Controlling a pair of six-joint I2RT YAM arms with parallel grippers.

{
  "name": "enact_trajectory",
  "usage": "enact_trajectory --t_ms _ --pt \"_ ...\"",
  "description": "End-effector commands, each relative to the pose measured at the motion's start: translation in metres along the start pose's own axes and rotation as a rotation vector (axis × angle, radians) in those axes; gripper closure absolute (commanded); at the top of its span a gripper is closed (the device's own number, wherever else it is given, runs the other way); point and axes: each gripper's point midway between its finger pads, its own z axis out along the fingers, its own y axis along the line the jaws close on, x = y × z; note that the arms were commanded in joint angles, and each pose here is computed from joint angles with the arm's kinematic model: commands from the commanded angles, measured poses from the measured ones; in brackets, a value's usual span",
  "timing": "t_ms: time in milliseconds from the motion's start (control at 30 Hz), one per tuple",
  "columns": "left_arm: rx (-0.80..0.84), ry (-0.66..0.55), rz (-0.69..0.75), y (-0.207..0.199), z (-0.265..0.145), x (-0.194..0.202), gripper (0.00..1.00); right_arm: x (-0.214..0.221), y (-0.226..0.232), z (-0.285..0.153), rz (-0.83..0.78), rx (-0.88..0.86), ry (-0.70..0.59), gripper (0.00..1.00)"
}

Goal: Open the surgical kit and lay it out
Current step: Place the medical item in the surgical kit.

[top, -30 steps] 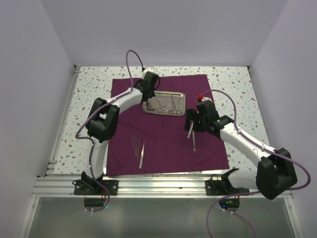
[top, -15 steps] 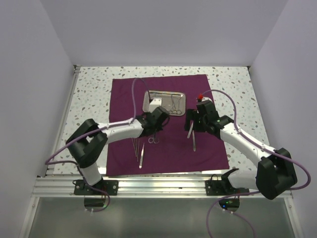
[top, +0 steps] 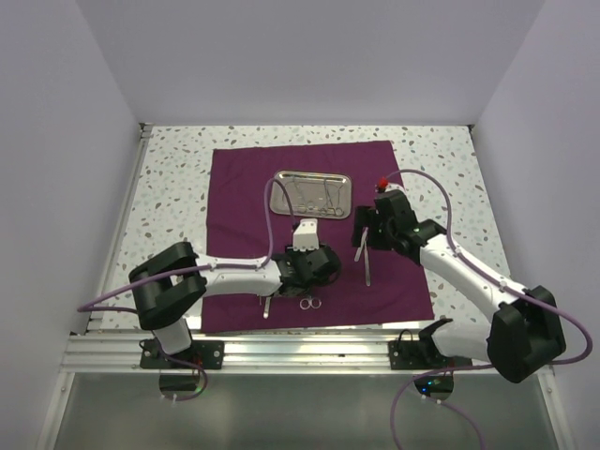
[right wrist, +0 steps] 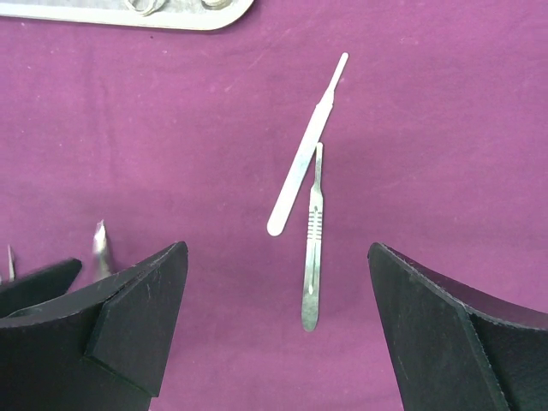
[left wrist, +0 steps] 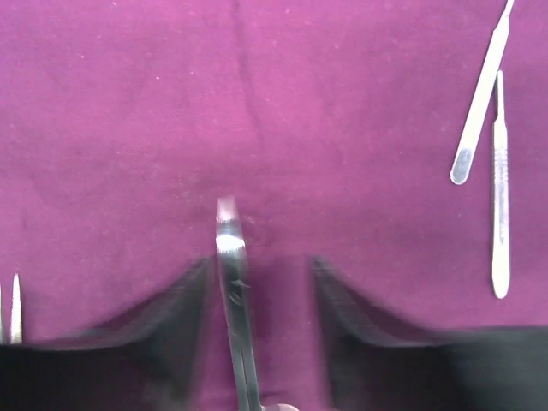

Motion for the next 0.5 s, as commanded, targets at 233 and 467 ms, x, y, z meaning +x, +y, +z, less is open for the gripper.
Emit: enact_trajectory --t_ms 233,467 --pt "-0.022 -0.135 -0.097 0.02 -0.04 -0.044 0.19 -0.037 0.044 -0.019 0.032 -0.166 -0.066 0.1" --pt "-0.122 -0.256 -0.063 0.098 -0.095 -0.076 0.18 -0.072 0.104 0.005 -0.029 -0.247 -0.058 0.11"
